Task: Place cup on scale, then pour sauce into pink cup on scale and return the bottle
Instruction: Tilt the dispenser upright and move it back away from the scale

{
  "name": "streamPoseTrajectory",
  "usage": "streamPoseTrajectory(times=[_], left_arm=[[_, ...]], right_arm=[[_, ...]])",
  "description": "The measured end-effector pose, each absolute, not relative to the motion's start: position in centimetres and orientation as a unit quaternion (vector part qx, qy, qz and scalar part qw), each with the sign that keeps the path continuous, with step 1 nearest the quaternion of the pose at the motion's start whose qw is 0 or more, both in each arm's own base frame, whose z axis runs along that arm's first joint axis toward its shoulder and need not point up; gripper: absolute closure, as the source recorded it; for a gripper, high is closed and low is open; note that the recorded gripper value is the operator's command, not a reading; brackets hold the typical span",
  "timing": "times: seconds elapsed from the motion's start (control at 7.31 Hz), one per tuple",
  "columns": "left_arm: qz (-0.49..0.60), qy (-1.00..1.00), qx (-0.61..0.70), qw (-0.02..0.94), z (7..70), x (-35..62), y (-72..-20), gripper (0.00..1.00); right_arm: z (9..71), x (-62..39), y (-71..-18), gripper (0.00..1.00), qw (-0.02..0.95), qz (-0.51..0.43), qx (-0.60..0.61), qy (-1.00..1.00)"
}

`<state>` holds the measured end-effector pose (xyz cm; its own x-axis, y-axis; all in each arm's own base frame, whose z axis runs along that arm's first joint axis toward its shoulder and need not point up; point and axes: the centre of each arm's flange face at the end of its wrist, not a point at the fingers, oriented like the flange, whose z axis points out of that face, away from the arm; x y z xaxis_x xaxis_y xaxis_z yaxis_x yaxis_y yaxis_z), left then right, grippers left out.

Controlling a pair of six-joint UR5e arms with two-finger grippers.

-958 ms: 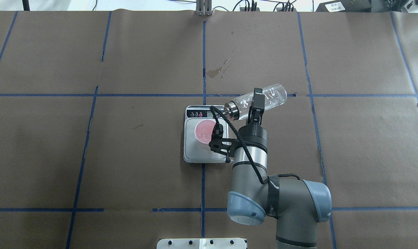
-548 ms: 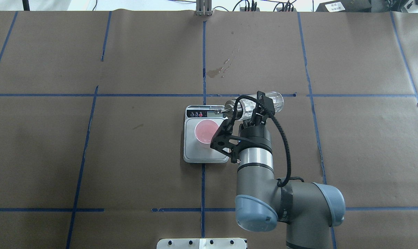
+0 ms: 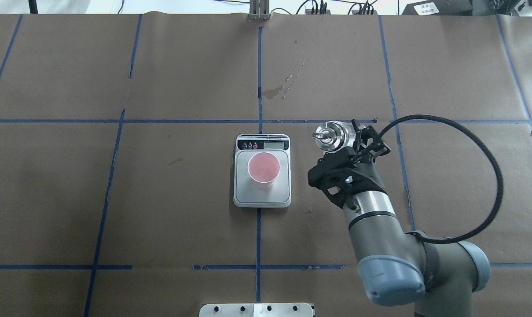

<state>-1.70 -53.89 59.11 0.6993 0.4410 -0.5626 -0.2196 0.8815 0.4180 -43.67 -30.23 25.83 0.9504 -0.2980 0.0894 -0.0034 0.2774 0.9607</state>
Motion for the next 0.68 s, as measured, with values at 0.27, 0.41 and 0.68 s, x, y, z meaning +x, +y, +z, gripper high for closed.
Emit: streamPoseTrajectory(times=[0.27, 0.41, 0.68], left_arm=[[0.178, 0.340, 0.170, 0.907, 58.3, -2.4, -53.9, 0.00], [0.177, 0.340, 0.175, 0.907, 57.9, -2.7, -53.8, 0.00], [0.175, 0.338, 0.180, 0.907, 57.4, -3.1, -53.7, 0.00]], right_arm=[[30.3, -40.9, -29.5, 1.00, 0.785, -0.028, 0.577, -0.225], [31.6, -40.1, -29.7, 1.00, 0.787, 0.000, 0.557, -0.266], [33.4, -38.3, -31.7, 1.00, 0.801, 0.044, 0.501, -0.326]])
